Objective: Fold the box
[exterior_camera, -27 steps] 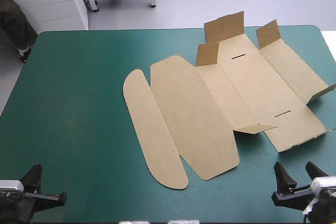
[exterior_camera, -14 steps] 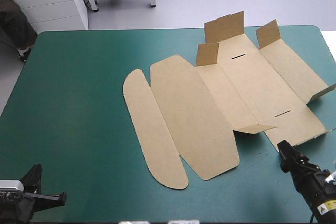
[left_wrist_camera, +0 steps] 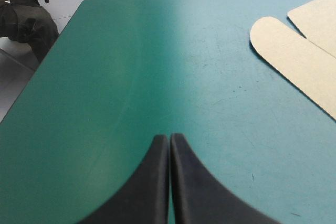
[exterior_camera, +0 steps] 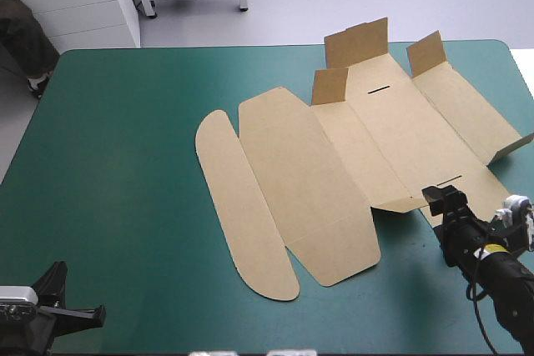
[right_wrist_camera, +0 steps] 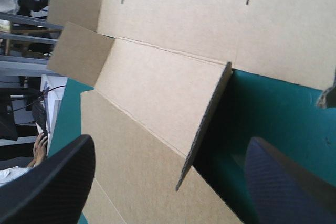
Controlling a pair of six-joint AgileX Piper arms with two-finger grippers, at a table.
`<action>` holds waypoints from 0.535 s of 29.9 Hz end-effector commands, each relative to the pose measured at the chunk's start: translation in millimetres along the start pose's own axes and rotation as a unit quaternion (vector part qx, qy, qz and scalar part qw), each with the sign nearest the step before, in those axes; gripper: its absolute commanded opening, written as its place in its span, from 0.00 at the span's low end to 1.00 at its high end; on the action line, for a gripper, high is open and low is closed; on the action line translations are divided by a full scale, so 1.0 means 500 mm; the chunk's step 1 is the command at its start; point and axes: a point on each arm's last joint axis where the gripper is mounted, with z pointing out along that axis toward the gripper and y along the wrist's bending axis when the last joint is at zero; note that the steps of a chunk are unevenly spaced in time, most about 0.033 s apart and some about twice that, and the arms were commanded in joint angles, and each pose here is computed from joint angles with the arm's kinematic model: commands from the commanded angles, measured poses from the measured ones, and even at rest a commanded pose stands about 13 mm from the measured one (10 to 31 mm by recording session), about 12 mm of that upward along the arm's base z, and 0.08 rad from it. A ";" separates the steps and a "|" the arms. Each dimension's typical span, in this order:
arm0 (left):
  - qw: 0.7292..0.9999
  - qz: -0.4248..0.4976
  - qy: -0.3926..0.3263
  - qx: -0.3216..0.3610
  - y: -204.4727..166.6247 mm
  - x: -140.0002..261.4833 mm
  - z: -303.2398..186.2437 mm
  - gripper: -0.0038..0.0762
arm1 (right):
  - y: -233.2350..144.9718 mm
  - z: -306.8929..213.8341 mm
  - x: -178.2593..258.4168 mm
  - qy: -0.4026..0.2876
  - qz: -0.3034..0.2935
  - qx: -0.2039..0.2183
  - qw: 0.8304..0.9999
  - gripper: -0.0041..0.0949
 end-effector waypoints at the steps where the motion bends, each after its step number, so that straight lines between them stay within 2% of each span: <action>1: 0.999 -0.003 -0.053 0.005 0.000 -0.022 -0.013 0.04 | 0.012 0.047 -0.014 0.000 0.059 0.009 0.998 0.78; 5: 0.999 -0.003 -0.053 0.005 0.000 -0.022 -0.013 0.04 | 0.005 0.097 -0.014 0.022 0.079 0.042 0.996 0.78; 9: 0.999 -0.003 -0.053 0.005 0.000 -0.022 -0.013 0.04 | 0.022 0.126 -0.020 0.035 0.066 0.045 0.996 0.78; 12: 0.999 -0.003 -0.053 0.005 0.000 -0.022 -0.013 0.04 | 0.028 0.145 -0.024 0.039 0.084 0.052 0.994 0.77; 14: 0.999 -0.003 -0.053 0.005 0.000 -0.022 -0.013 0.04 | 0.031 0.152 -0.026 0.040 0.095 0.054 0.993 0.71; 16: 0.999 -0.003 -0.053 0.005 0.000 -0.022 -0.013 0.04 | 0.030 0.156 -0.024 0.046 0.111 0.058 0.991 0.55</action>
